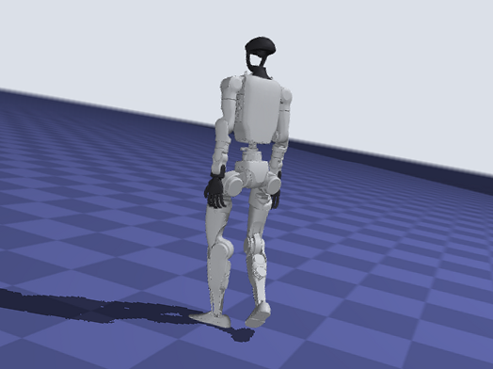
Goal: In place motions
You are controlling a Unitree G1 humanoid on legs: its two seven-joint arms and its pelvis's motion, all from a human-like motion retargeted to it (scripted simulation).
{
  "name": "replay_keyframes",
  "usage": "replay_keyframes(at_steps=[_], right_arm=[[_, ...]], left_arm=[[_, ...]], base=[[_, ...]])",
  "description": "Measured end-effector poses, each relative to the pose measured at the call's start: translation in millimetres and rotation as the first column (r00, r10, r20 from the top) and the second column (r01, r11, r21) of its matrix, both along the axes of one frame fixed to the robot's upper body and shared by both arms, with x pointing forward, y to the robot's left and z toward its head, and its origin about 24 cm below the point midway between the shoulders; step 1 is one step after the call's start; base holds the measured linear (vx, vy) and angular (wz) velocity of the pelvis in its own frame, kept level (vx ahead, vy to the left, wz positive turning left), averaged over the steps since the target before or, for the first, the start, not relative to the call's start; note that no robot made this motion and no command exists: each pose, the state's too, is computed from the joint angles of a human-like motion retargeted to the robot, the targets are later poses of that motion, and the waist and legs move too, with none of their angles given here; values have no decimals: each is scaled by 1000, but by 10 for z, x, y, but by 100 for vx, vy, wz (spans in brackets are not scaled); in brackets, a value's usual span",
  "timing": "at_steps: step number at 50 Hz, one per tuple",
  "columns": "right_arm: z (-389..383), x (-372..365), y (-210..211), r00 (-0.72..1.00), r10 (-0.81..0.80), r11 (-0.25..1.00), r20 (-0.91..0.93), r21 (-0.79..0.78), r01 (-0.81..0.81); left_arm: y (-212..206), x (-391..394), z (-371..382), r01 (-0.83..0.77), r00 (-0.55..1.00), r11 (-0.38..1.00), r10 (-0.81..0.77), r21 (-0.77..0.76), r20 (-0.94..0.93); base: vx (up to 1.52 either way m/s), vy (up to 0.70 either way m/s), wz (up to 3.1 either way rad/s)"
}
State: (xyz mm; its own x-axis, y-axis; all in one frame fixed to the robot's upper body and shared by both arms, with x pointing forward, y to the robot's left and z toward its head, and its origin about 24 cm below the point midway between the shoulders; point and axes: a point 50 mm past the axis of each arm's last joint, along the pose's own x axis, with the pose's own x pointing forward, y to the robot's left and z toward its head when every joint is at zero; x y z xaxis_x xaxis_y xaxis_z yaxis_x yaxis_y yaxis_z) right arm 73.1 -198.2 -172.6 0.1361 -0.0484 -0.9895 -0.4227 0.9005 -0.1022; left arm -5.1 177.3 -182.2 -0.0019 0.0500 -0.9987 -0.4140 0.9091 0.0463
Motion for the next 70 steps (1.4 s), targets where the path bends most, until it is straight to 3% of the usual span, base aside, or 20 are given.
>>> replay_keyframes(at_steps=[10, 15, 25, 33, 42, 50, 57, 63, 70], right_arm=[[-39, -240, 8, 991, 3, 1000, -135, 13, -1], [-50, -343, 28, 984, 32, 999, -173, 33, -27], [-50, -361, -6, 986, 59, 998, -158, -5, -61], [-31, -187, 23, 992, 84, 996, -96, 17, -82], [38, 275, 162, 980, 197, 979, 14, 44, -197], [39, 137, -111, 995, -2, 1000, -103, -28, -1], [12, -130, -177, 981, -70, 996, -182, -69, 58], [12, -87, -119, 979, 4, 1000, -204, -13, -6], [85, 280, -185, 986, 133, 989, -97, -44, -138]], left_arm=[[282, 631, 70, 275, 946, 958, -284, 79, 159], [243, 583, 57, 319, 939, 945, -325, 71, 113], [132, 400, 28, 612, 791, 791, -612, 30, 16], [268, 535, 57, 761, 644, 640, -765, 107, -7], [309, 102, 44, 637, 769, 771, -635, 4, -72], [193, -237, 42, 581, 797, 809, -588, -87, -137], [145, -432, 60, 321, 926, 940, -337, -111, -172], [158, -241, 37, 160, 981, 984, -167, -72, -99], [50, 134, 8, 188, 982, 979, -186, -81, 36]], base=[[13, -37, 185], [12, -15, 70], [-1, 2, 38], [-35, 26, -92], [-70, 63, -327], [-41, 65, -388], [-25, 19, -189], [-34, 5, -236], [-30, 11, -304]])
